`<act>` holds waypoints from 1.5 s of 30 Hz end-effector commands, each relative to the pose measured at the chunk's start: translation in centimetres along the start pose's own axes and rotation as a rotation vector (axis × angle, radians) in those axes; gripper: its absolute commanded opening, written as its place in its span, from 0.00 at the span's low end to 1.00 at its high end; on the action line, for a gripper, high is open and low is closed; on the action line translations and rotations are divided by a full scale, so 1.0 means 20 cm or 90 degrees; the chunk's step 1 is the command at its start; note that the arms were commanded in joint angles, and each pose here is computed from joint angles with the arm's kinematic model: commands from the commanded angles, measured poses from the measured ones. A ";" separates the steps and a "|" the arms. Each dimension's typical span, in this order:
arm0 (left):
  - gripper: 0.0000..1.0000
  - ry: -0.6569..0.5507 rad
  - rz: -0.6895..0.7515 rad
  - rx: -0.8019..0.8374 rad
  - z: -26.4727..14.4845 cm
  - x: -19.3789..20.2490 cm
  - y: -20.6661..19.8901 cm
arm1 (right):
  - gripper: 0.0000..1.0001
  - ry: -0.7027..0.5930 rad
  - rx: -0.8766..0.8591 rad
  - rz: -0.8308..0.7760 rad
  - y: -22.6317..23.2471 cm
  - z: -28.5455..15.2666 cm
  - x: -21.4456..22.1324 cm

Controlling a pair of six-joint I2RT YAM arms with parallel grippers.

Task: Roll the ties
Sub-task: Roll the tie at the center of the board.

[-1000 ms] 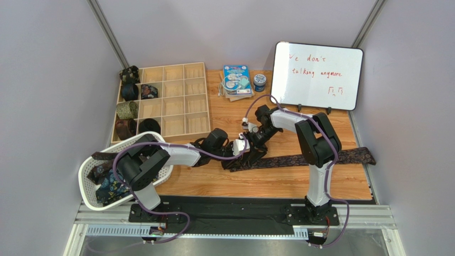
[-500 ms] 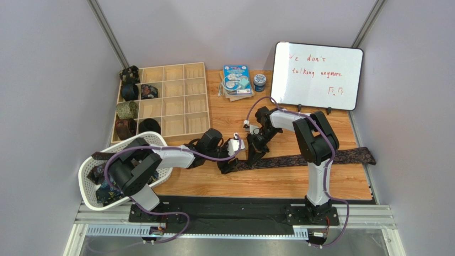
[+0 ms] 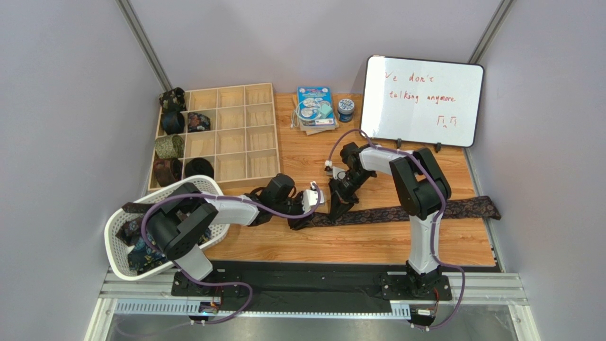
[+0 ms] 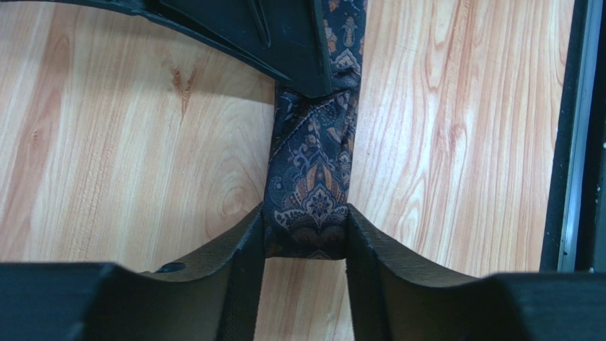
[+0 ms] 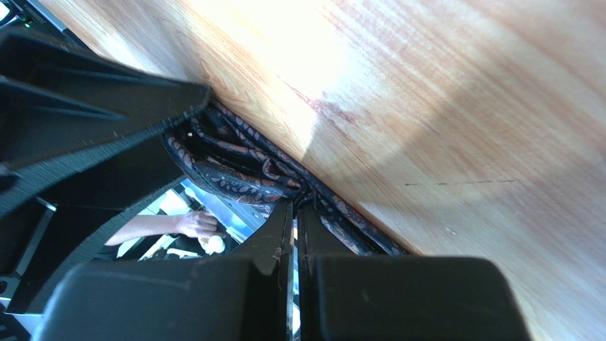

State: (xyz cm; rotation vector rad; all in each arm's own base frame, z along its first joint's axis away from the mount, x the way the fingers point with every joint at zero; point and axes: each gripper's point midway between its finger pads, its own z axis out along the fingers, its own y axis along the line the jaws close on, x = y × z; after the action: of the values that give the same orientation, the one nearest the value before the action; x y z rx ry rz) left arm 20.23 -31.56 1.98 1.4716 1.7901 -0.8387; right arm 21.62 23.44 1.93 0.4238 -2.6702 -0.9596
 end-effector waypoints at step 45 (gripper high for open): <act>0.38 0.157 0.022 0.040 0.23 0.15 -0.06 | 0.45 -0.076 -0.083 -0.027 0.09 -0.29 0.00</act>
State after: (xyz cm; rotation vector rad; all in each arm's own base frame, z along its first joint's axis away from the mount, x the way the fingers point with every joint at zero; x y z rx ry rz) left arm 20.77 -37.55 2.42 1.5739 1.7334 -0.8380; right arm 23.31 20.13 4.61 0.3354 -2.7060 -1.0639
